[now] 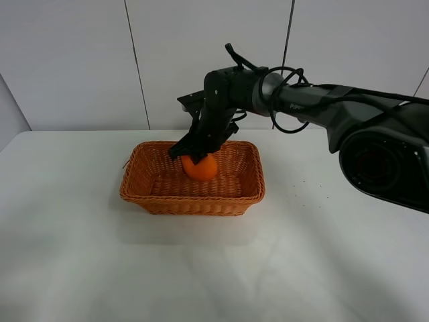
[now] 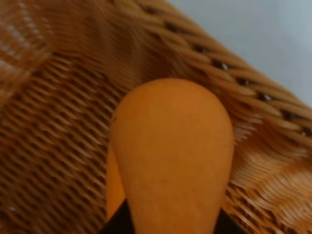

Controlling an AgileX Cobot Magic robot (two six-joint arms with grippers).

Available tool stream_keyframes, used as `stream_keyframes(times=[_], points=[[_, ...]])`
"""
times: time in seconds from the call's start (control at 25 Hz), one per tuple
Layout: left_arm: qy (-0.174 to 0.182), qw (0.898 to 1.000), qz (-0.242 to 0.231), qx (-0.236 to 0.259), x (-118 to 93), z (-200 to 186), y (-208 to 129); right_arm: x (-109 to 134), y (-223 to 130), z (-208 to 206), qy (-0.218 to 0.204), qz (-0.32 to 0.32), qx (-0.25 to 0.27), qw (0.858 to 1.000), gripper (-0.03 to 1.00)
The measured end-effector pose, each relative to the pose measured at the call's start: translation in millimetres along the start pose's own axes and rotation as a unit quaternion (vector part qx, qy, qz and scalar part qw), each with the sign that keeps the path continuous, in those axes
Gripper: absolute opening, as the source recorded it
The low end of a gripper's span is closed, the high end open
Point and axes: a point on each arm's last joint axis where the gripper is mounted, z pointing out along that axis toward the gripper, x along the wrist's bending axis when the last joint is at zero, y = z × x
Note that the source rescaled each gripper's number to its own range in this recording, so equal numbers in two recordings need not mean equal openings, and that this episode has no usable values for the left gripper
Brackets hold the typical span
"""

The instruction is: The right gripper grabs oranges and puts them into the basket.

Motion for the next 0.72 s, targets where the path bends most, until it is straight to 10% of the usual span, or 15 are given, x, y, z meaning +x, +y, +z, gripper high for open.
stream_keyframes(times=[0.12,0.36,0.72], points=[[0.000,1.000,0.000,0.000,0.0,0.0,0.0,-0.1,-1.8,3.6,0.000,0.000,0.006,1.000,0.09],[0.000,1.000,0.000,0.000,0.0,0.0,0.0,0.0,-6.8,2.8,0.001,0.000,0.034,0.999,0.89],[0.000,1.000,0.000,0.000,0.0,0.0,0.0,1.9,19.9,-60.4,-0.009,-0.014,0.026,1.000,1.00]])
